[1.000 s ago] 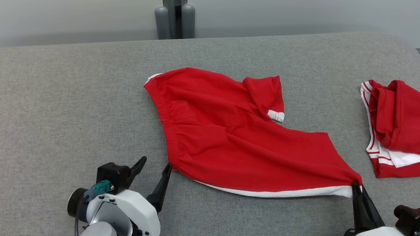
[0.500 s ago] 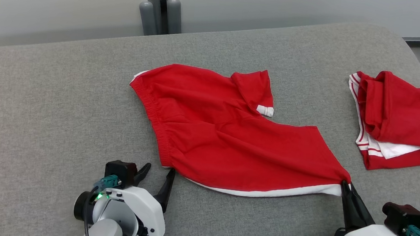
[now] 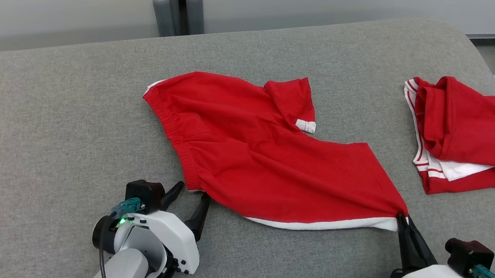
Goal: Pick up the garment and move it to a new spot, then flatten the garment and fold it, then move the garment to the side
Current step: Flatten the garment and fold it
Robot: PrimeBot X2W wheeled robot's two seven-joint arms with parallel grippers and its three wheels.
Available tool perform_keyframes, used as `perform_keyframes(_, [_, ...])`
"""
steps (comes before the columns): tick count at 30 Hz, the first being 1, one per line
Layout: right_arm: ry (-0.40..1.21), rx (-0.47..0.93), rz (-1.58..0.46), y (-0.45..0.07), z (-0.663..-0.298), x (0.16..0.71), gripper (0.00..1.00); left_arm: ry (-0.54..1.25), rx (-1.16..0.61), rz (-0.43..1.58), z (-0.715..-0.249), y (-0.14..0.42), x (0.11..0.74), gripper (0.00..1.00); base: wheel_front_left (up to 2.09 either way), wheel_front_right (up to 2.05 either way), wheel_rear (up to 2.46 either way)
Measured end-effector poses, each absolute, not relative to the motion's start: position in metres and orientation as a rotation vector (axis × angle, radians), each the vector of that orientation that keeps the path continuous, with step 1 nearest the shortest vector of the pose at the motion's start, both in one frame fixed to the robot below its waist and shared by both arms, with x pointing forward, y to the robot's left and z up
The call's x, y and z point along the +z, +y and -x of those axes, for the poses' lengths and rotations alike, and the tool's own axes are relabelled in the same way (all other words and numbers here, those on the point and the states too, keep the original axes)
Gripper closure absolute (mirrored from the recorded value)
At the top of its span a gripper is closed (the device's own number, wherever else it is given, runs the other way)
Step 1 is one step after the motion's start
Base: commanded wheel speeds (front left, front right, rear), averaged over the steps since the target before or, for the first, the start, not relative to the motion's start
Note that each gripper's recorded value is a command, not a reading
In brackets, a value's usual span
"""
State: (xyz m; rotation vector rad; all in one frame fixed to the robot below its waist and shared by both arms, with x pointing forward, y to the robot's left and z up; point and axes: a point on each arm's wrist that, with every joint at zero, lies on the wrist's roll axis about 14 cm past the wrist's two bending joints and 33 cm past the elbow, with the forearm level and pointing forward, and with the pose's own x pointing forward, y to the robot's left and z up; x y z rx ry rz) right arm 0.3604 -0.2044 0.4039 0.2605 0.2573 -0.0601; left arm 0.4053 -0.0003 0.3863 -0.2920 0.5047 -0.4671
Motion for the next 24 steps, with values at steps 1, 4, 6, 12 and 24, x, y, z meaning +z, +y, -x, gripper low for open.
perform_keyframes(1, [0.258, -0.060, -0.260, -0.204, -0.361, 0.404, 1.00, 0.498, -0.475, 0.285, -0.406, -0.002, 0.387, 0.00, 0.00, 0.00, 0.00])
perform_keyframes(4, [0.255, -0.060, -0.259, -0.205, -0.363, 0.404, 1.00, 0.497, -0.495, 0.274, -0.405, -0.004, 0.387, 0.55, 0.00, 0.00, 0.00])
perform_keyframes(6, [0.256, -0.060, -0.259, -0.205, -0.363, 0.404, 1.00, 0.493, -0.511, 0.261, -0.403, -0.006, 0.386, 0.98, 0.00, 0.00, 0.00])
perform_keyframes(12, [0.257, -0.061, -0.257, -0.206, -0.366, 0.403, 1.00, 0.452, -0.512, 0.223, -0.410, 0.001, 0.390, 1.00, 0.00, 0.00, 0.00])
perform_keyframes(24, [0.115, -0.014, -0.173, -0.213, -0.386, 0.448, 1.00, 0.340, -0.516, 0.179, -0.408, 0.018, 0.422, 1.00, 0.00, 0.00, 0.00])
